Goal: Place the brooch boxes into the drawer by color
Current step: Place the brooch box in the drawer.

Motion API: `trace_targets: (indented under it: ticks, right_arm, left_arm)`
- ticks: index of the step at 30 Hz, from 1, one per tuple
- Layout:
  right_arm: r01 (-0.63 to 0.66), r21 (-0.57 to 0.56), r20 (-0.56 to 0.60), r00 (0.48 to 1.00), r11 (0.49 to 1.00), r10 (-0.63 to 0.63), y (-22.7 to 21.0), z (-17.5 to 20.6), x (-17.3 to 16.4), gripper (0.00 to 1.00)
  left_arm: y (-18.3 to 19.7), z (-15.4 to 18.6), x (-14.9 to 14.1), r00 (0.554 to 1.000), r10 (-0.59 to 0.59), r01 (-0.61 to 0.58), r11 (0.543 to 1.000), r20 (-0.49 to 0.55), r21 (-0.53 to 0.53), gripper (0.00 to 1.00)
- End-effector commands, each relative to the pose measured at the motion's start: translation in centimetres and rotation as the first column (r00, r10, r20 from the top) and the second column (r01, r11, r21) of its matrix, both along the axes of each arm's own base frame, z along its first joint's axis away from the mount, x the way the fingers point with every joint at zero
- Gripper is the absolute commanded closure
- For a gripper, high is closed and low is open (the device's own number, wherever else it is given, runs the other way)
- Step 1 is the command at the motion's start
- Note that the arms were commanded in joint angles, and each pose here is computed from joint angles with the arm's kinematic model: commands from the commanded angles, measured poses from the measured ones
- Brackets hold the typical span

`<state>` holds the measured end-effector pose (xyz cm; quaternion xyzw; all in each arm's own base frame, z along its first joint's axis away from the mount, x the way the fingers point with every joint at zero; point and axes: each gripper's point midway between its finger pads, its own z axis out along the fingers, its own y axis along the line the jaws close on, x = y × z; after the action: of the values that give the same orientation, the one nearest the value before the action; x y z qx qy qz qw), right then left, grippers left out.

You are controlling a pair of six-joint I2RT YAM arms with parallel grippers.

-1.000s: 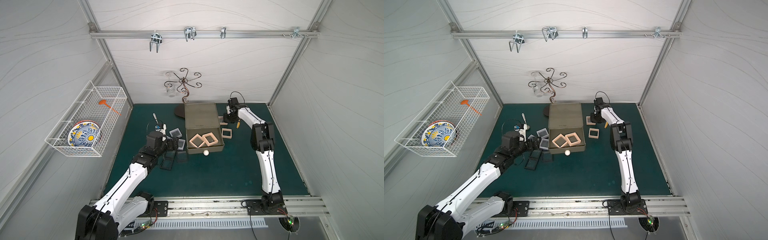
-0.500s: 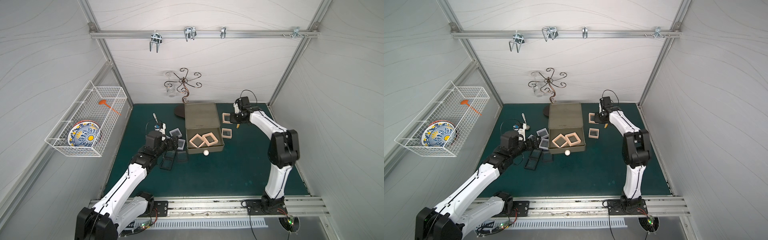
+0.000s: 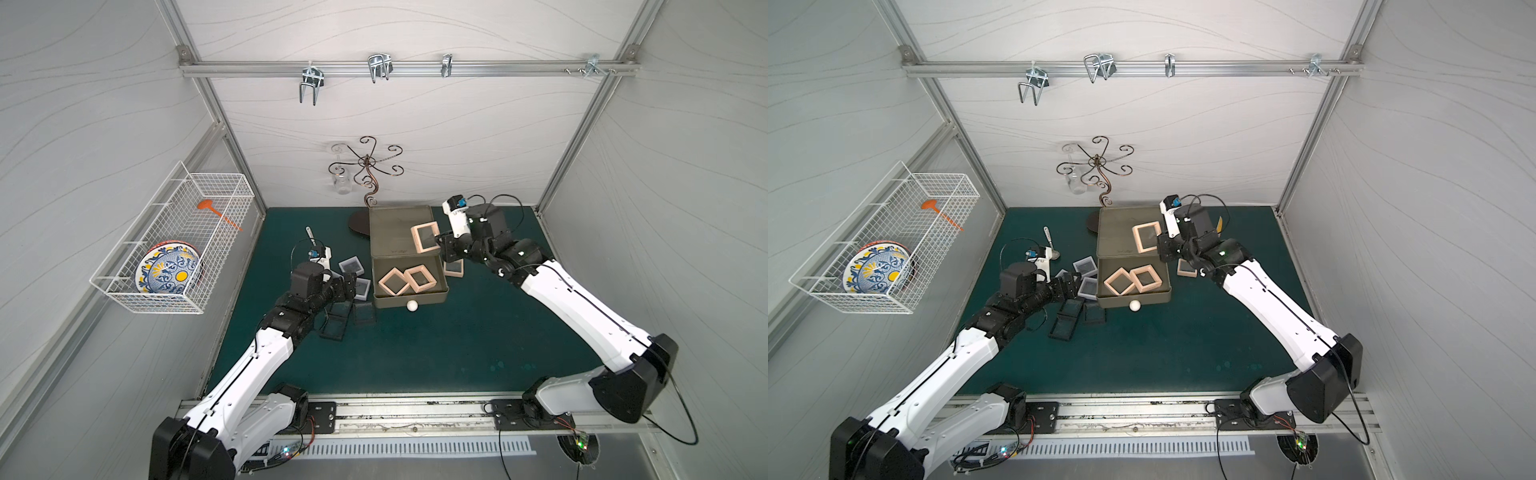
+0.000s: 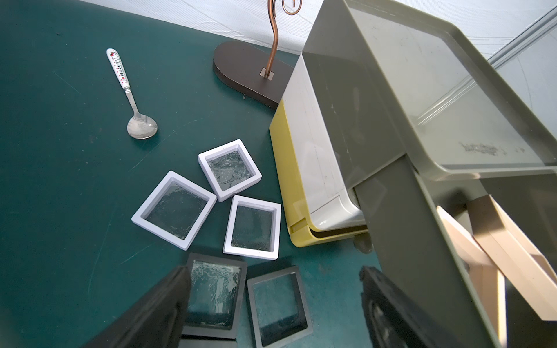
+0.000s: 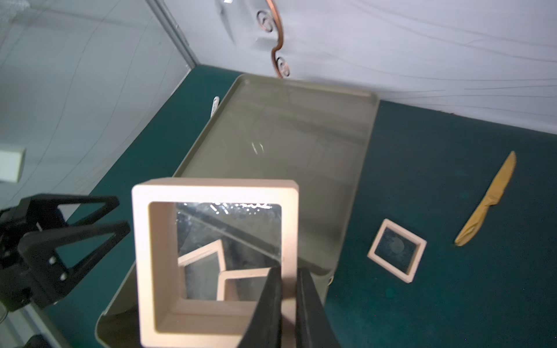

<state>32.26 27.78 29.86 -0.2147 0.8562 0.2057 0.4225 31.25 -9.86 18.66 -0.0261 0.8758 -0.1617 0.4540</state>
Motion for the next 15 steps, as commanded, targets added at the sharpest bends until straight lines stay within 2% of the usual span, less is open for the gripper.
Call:
trace_targets:
  ticks: [1, 8, 15]
  right_arm:
    - [-0.017, -0.07, -0.063, 0.998, 0.997, 0.012, 1.8, -3.0, -1.5, 0.96]
    - [-0.094, -0.117, -0.105, 0.991, 0.989, 0.081, 5.7, -5.4, -3.7, 0.94]
    - [-0.117, -0.163, -0.143, 0.985, 0.98, 0.094, 7.0, -7.4, -4.2, 0.87]
  left_arm:
    - [0.2, 2.3, 0.6, 0.998, 0.013, -0.012, 1.0, 0.067, -0.011, 0.08]
    - [-0.2, 2.4, 0.6, 0.998, 0.0, 0.002, 1.0, 0.07, -0.028, 0.08]
    - [-0.3, 2.3, 0.5, 0.998, -0.006, 0.009, 0.999, 0.066, -0.032, 0.09]
